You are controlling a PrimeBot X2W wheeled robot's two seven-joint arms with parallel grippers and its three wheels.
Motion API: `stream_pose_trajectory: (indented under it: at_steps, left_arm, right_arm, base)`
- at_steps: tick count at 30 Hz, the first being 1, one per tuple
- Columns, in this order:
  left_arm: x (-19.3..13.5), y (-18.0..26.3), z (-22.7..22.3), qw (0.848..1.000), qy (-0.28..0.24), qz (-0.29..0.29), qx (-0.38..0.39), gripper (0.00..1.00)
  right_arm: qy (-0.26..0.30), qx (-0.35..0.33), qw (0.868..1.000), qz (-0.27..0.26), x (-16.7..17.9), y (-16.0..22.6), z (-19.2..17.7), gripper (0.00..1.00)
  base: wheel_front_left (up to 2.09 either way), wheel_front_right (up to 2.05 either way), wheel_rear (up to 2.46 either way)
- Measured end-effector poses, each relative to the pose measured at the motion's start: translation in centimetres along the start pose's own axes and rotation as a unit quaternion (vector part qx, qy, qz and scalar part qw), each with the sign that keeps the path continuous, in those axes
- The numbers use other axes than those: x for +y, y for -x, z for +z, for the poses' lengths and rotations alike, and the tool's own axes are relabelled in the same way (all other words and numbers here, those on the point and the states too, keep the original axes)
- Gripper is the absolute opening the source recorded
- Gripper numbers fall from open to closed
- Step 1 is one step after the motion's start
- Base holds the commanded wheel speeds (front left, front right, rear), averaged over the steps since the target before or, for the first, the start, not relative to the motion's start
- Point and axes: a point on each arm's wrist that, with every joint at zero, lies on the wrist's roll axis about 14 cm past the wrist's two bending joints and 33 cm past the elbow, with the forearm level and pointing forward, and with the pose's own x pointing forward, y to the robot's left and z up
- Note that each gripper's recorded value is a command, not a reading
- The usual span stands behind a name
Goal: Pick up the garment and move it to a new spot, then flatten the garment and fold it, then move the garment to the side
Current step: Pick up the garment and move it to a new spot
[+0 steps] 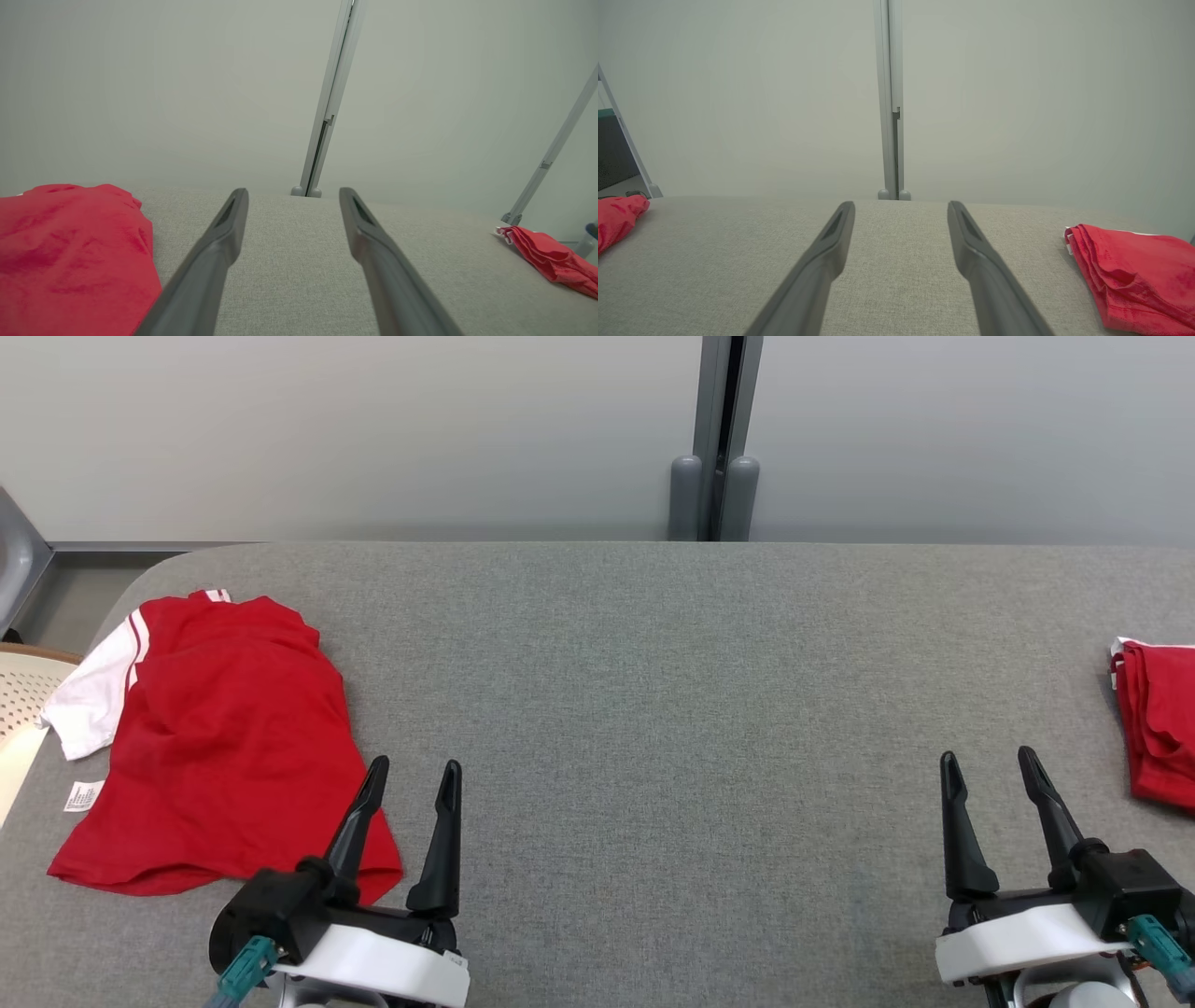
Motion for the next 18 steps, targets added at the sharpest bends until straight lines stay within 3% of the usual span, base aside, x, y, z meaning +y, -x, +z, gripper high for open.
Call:
stream_pose_trajectory:
  at_steps: [11, 18]
  left_arm:
    - [0.6, 0.2, 0.1, 1.000, 0.002, 0.011, -0.001, 1.00]
    - [2.6, 1.2, 0.9, 0.999, -0.005, 0.044, -0.010, 1.00]
  right_arm:
    - [-0.011, -0.004, 1.000, 0.008, 0.6, -0.6, 0.1, 1.00]
    - [-0.021, 0.006, 0.998, 0.066, 4.5, -1.8, -0.6, 1.00]
  base:
    - [0.00, 0.00, 0.00]
    - [0.00, 0.00, 0.00]
